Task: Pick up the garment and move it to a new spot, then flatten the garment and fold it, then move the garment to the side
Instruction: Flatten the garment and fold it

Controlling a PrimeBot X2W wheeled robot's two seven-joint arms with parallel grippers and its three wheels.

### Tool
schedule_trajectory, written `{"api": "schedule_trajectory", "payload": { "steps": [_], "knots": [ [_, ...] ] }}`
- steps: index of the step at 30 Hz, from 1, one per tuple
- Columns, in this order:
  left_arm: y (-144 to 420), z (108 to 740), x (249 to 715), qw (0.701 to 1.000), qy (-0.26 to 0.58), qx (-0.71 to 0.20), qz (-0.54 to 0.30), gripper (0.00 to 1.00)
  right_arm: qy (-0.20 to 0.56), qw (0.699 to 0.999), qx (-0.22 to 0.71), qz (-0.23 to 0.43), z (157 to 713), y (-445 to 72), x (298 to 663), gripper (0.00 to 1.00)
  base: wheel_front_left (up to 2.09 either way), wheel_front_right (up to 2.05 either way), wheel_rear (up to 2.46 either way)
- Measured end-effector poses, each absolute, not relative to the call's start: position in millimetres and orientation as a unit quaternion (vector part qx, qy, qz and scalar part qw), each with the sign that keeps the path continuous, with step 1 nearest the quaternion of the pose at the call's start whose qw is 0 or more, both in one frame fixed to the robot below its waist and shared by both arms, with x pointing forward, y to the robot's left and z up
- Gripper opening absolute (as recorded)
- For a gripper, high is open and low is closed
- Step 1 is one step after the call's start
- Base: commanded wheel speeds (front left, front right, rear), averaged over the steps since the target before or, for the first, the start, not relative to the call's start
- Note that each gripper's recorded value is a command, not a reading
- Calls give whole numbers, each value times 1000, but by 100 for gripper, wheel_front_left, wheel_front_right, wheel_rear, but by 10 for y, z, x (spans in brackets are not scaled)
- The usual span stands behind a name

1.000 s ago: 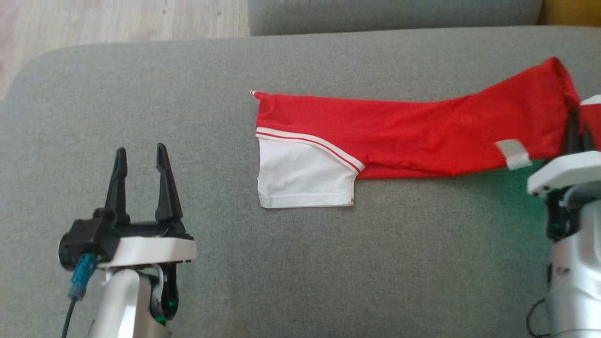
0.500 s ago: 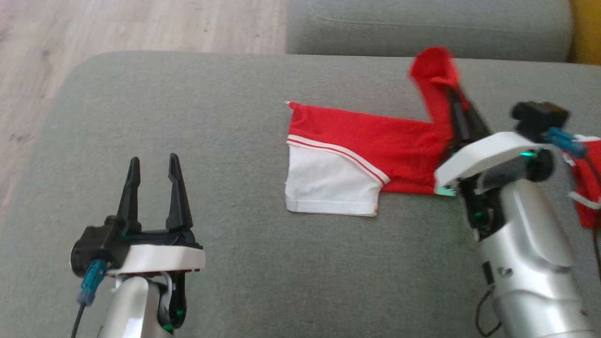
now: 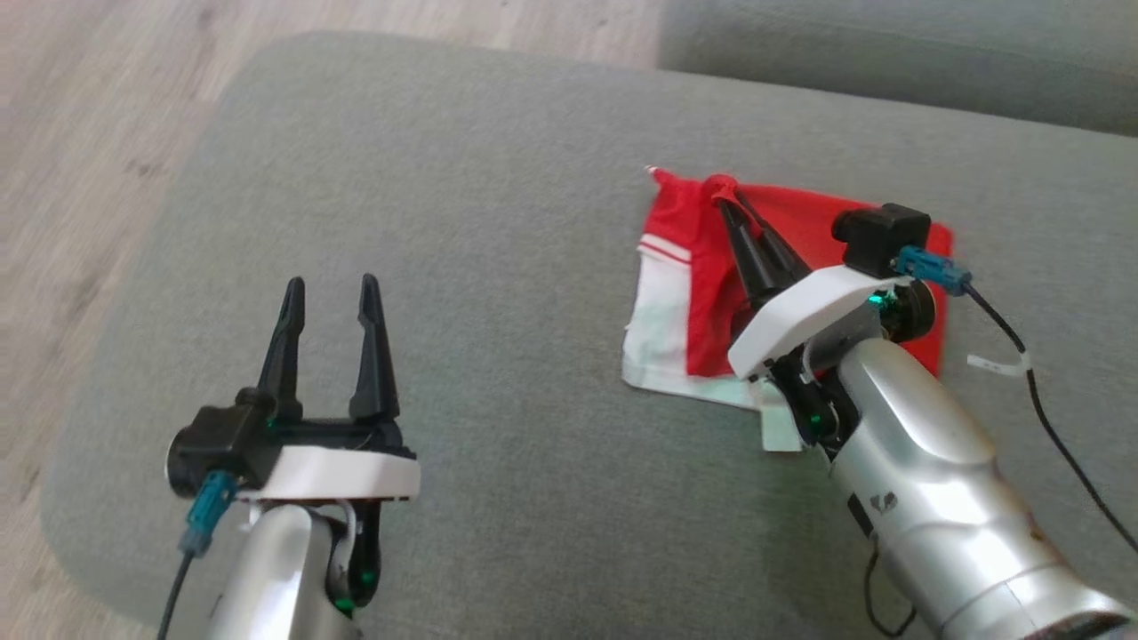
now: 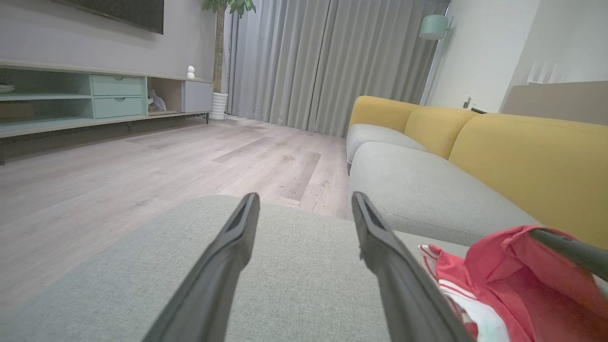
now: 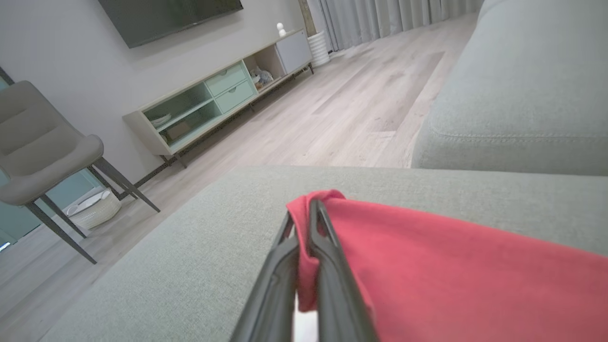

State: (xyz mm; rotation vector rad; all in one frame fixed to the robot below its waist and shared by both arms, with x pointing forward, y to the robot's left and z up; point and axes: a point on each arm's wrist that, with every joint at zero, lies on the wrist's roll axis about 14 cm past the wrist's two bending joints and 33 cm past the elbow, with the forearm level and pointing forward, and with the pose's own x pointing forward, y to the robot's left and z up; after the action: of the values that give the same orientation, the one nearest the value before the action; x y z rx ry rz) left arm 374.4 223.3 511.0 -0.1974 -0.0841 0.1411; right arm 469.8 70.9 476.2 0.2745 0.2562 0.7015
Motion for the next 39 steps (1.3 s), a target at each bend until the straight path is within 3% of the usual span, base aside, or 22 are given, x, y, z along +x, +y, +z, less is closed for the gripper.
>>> {"api": "schedule_trajectory", "payload": {
  "steps": [8,16,17,18,19,23,30,34,39],
  "knots": [
    [2349,4962,3722,990,-19,-98,95,100,148,912,130,360,4500,932,4773,0,0,0,0],
    [2337,4972,3752,991,-20,-97,93,100,180,890,103,405,4297,1105,4469,0,0,0,0],
    [2329,4972,3755,991,-20,-97,91,100,187,887,98,410,4261,1111,4412,18,0,0,0],
    [2319,4974,3760,991,-21,-98,90,100,194,884,93,415,4224,1113,4350,71,0,0,0],
    [2309,4978,3768,991,-21,-98,88,100,199,881,86,422,4193,1117,4285,100,0,0,0],
    [2236,4972,3809,992,-20,-101,77,100,210,868,73,444,4175,1143,4075,100,0,0,0],
    [2148,5038,3909,992,-31,-102,61,100,167,882,93,430,4506,1029,4166,100,0,0,0],
    [2053,5153,3998,992,-49,-107,43,100,100,910,118,385,4886,763,4427,100,0,0,0],
    [1896,5269,4106,991,-67,-116,21,100,21,955,115,271,5264,-5,4863,100,0,0,0]
  ]
}}
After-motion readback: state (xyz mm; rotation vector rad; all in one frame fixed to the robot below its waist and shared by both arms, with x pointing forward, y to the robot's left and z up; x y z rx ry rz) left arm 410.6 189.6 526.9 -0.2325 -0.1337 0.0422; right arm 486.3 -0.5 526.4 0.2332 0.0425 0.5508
